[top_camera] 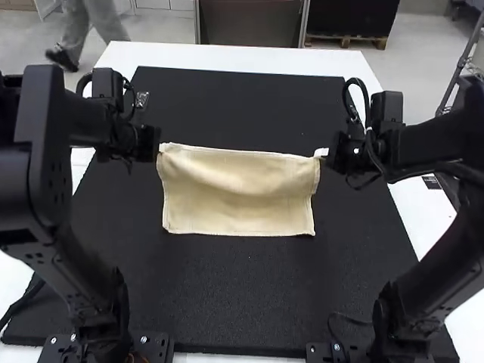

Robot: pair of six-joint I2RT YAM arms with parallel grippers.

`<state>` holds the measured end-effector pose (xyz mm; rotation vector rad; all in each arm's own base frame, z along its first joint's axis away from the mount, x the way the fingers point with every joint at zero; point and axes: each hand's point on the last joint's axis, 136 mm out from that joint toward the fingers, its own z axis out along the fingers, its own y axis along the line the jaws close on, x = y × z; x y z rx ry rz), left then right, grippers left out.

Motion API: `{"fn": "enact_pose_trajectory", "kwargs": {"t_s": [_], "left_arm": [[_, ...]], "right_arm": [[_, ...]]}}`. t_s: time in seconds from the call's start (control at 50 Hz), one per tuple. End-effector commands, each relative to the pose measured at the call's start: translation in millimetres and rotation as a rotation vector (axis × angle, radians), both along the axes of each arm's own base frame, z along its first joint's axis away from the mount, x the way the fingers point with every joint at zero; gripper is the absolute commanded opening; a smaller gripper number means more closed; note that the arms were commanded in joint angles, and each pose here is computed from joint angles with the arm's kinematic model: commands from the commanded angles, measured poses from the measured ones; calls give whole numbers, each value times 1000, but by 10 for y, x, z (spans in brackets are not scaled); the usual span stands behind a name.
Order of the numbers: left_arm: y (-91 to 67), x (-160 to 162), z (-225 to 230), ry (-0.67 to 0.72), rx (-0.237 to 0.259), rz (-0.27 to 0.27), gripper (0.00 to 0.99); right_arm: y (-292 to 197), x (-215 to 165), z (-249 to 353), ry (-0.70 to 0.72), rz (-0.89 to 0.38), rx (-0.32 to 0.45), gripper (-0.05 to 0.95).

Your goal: Fold the towel.

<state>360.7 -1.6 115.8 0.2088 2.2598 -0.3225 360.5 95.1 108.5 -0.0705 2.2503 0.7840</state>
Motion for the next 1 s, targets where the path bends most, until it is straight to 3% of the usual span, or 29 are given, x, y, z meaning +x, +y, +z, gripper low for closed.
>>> {"fn": "enact_pose_trajectory", "kwargs": {"t_s": [0.0,0.98], "left_arm": [[48,-29,89,-33,21,-5,26],[4,-447,-178,78,43,4,26]], "right_arm": [[-76,1,150,-40,-9,6,-20],[-87,-438,-185,102,11,-13,-20]]}}
